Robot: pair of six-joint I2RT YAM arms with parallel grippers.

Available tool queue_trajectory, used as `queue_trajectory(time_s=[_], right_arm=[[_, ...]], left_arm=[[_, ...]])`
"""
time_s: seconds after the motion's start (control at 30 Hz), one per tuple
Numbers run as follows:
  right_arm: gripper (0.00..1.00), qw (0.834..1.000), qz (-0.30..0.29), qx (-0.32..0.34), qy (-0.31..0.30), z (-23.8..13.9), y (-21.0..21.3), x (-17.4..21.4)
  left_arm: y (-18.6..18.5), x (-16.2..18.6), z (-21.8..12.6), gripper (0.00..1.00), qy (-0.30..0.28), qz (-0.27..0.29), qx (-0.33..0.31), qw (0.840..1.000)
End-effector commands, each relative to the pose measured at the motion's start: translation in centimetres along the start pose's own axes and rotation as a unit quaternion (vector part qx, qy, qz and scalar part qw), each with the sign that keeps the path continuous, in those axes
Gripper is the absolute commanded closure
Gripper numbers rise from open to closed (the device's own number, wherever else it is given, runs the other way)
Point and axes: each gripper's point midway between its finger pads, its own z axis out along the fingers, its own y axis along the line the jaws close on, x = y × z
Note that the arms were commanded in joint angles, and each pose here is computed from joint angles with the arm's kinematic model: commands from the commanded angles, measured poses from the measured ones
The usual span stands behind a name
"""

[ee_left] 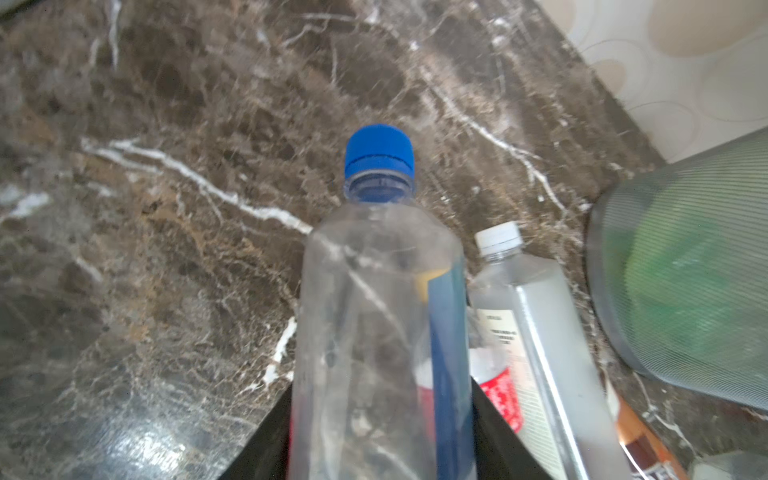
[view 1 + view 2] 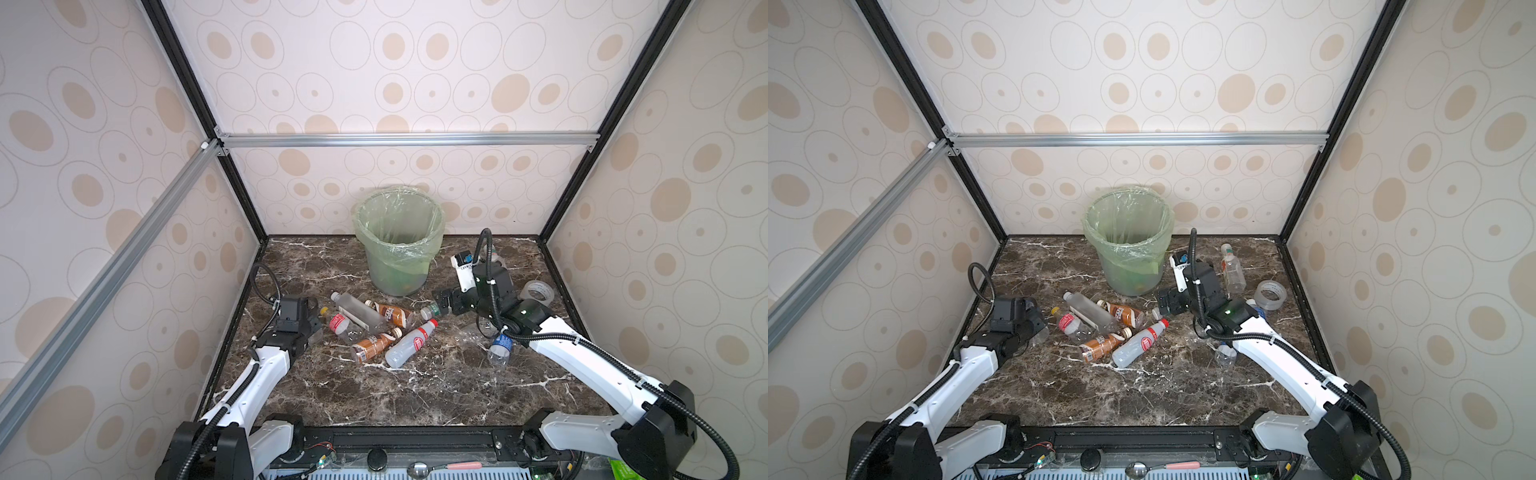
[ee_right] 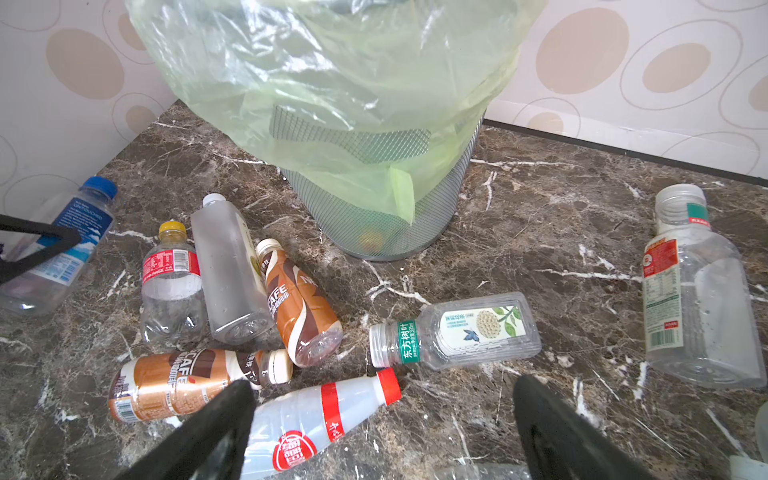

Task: Throw the plastic bottles in the bin
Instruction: 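Lift the blue-capped bottle with the left gripper toward the wastebasket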

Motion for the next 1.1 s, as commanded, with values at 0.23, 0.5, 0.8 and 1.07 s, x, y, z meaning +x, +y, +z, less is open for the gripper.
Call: queue_trajectory(time_s=[0.23, 0.5, 0.8, 1.07], right_arm=[[0.0, 0.995, 0.015, -0.062, -0.078, -1.9, 3.1, -9.2], [0.0, 0.984, 0.012, -0.119, -0.13, -3.0, 5.7, -15.5], [0.0, 0.981, 0.024, -0.132, -0.139, -2.9, 5.8, -15.2], [0.0, 0.971, 0.105, -0.171, -0.128, -1.4, 4.9, -14.9]], left_arm=[[-12.0, -7.8, -7.4, 0.45, -0.1, 0.086, 0.247, 0.96], [-21.6, -10.1, -11.9, 0.46, -0.133, 0.168, 0.349, 0.912], [-28.8, -7.4, -14.3, 0.44, -0.199, 0.236, 0.44, 0.843], [-27.9, -3.2, -15.5, 0.45, -0.202, 0.248, 0.479, 0.817]])
